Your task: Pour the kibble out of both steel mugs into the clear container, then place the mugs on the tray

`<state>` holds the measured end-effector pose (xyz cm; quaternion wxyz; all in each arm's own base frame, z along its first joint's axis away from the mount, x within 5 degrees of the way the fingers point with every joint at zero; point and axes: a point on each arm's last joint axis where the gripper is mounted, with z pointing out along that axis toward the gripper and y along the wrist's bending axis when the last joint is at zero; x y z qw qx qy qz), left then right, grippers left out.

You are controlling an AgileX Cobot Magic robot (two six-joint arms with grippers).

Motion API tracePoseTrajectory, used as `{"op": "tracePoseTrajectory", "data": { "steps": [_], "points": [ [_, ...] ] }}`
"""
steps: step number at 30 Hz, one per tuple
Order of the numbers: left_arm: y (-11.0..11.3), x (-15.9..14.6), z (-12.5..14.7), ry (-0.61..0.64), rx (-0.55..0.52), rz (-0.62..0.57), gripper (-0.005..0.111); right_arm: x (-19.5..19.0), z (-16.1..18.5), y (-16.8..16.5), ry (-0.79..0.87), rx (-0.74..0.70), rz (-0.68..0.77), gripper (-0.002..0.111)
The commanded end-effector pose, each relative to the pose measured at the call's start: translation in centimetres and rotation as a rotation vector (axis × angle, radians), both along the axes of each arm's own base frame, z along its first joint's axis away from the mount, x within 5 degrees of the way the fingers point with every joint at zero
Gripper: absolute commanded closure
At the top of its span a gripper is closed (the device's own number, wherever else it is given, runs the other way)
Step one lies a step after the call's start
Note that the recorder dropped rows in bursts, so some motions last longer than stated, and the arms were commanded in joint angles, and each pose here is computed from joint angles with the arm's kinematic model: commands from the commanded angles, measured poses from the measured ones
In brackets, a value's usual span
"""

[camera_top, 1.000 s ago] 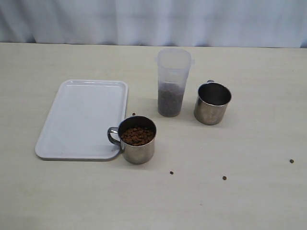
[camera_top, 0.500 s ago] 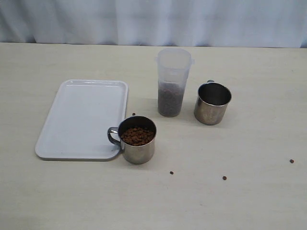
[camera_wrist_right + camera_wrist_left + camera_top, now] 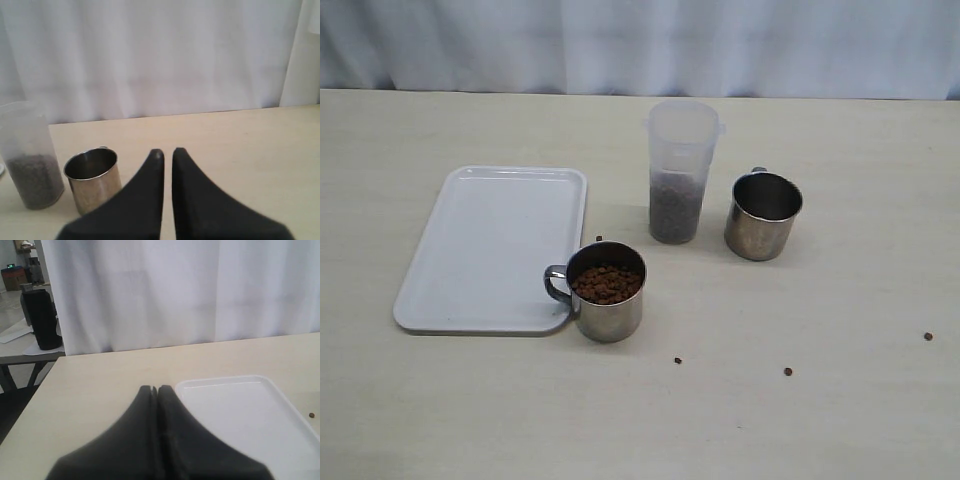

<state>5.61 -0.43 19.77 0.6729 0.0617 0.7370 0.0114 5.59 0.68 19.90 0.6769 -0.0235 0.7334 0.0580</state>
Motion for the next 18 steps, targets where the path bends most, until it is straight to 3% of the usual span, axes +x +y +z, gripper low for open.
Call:
{"op": "tracePoseTrajectory", "data": {
  "steps": [1, 10, 18],
  "points": [
    [-0.04, -0.01, -0.03, -0.007, -0.007, -0.007, 0.107, -0.09, -0.67, 0.11, 0.058, -0.061, 0.03, 0.104],
    [-0.04, -0.01, -0.03, -0.007, -0.007, -0.007, 0.107, -0.13, -1.06, -0.1, 0.099, -0.091, 0.004, 0.104],
    [-0.04, -0.01, -0.03, -0.007, -0.007, -0.007, 0.107, -0.02, -0.39, -0.2, 0.028, -0.063, -0.023, 0.104]
  ]
}}
